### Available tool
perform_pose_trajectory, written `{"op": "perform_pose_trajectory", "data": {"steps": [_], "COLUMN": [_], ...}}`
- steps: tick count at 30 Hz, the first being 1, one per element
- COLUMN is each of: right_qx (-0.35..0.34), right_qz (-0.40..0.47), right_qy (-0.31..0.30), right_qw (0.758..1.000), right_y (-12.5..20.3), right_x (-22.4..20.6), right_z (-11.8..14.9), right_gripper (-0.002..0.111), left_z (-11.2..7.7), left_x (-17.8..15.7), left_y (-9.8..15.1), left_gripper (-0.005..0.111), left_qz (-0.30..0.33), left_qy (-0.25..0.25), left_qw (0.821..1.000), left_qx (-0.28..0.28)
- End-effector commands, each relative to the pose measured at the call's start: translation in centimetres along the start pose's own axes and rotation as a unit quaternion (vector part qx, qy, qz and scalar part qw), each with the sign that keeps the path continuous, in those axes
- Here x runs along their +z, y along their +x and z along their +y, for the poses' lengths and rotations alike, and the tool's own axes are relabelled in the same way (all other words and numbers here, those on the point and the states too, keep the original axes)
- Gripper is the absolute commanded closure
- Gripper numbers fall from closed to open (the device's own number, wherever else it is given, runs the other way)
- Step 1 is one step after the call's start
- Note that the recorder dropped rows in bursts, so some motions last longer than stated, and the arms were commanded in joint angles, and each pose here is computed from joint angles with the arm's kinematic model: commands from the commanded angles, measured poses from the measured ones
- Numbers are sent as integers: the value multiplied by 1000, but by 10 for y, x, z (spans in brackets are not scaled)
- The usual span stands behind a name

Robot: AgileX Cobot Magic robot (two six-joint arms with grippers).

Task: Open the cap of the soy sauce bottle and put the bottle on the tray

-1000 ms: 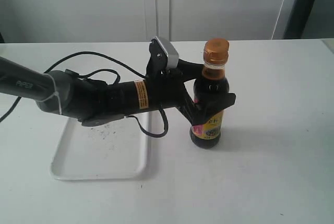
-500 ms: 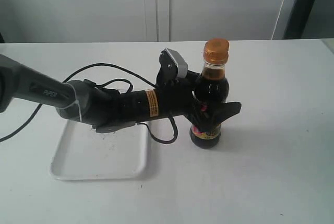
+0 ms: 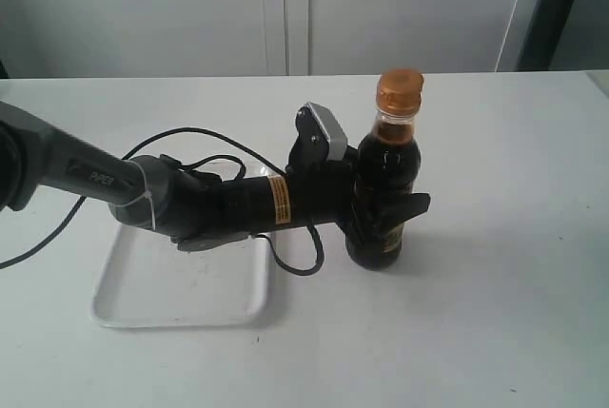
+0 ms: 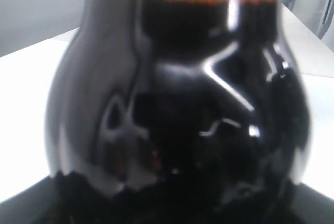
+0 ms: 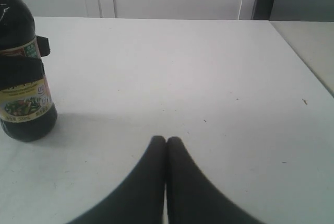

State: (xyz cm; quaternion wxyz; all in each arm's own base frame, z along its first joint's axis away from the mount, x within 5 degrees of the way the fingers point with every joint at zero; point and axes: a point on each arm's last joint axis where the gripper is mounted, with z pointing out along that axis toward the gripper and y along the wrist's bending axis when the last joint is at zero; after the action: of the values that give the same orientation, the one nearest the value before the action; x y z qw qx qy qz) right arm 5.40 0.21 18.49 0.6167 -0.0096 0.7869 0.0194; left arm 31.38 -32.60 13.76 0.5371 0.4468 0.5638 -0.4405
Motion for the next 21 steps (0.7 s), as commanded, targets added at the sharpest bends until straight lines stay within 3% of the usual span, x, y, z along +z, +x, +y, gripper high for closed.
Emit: {"op": "perform_pose_trajectory", "data": {"steps": [1, 8, 18, 21], "right_qx": [-19, -27, -22, 47], "right_qz": [-16, -48, -217, -245], "right_qy": [3, 3, -6, -23], "right_qw": [1000, 998, 976, 968], "right_y": [-2, -7, -37, -42], "right_x": [0, 0, -8, -11], "right_z": [0, 0, 2, 2], "right_gripper": [108, 108, 108, 108], "left_z": [-5, -5, -5, -5], "left_x": [1, 1, 1, 1], "left_y": [-1, -1, -1, -1], "left_gripper": [106, 106, 106, 106], "left_qz": [6, 6, 7, 7], "left_qy": [21, 21, 22, 22], "left_qw": [999, 999, 999, 999], "left_qx": [34, 34, 35, 35]}}
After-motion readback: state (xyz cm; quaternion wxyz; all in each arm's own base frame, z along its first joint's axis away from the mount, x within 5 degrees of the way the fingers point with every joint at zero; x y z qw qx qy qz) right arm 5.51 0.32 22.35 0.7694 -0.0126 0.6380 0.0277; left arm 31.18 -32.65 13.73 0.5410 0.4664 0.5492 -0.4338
